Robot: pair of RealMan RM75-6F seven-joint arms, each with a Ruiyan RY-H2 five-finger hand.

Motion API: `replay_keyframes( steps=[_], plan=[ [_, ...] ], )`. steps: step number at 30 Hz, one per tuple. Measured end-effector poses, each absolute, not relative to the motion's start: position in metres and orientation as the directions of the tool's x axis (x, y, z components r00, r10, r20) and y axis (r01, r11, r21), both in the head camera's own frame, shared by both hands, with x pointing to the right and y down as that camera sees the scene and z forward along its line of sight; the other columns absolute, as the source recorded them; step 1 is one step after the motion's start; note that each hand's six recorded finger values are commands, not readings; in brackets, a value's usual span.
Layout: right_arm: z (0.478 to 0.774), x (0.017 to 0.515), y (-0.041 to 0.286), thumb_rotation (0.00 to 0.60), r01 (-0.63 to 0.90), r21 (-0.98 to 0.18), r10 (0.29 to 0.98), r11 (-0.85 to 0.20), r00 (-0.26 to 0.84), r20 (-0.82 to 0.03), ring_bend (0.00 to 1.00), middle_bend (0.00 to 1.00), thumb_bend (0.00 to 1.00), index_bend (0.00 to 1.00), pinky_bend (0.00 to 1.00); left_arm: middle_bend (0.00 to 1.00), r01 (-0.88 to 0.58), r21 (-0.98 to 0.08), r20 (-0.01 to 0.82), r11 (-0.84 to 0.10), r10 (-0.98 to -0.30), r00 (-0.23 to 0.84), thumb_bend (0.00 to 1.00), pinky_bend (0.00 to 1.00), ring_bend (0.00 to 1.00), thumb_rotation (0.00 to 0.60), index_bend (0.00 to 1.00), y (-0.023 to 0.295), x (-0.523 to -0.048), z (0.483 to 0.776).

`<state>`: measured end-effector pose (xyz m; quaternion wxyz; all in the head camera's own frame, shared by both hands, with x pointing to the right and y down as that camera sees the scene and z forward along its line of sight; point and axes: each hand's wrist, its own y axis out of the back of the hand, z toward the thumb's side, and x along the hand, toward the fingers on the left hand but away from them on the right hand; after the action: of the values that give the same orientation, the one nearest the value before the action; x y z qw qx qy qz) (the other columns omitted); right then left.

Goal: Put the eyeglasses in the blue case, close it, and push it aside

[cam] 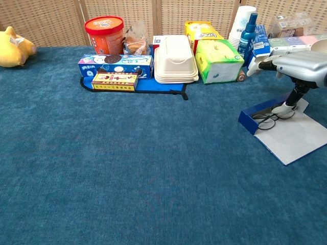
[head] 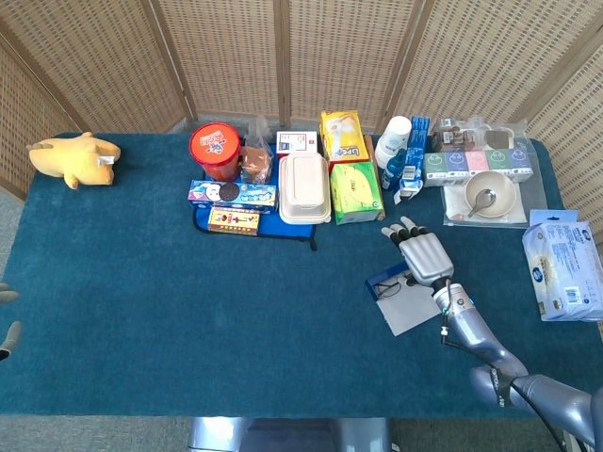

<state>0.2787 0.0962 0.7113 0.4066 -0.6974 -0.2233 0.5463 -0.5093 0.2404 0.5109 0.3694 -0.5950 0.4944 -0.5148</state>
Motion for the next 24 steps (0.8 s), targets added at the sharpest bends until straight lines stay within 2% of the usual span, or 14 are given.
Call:
replay_keyframes(
  steps=[13,24],
  plan=[
    [0.694,0.276,0.095,0.600,-0.127,-0.831,0.768,-0.542,0.326,-0.551,0.08,0.17,0.10,0.15,0.28,0.31,-0.213,-0.947,0.250,-0.242,-0.968,-0.013,0.34,0.24,0.30,0.600,0.35,0.240,-0.509,0.514],
    [0.699,0.285,0.107,0.600,-0.161,-0.807,0.749,-0.567,0.306,-0.588,0.07,0.17,0.10,0.15,0.28,0.31,-0.213,-0.947,0.248,-0.241,-0.969,-0.007,0.34,0.24,0.30,0.598,0.36,0.239,-0.508,0.514]
  ],
)
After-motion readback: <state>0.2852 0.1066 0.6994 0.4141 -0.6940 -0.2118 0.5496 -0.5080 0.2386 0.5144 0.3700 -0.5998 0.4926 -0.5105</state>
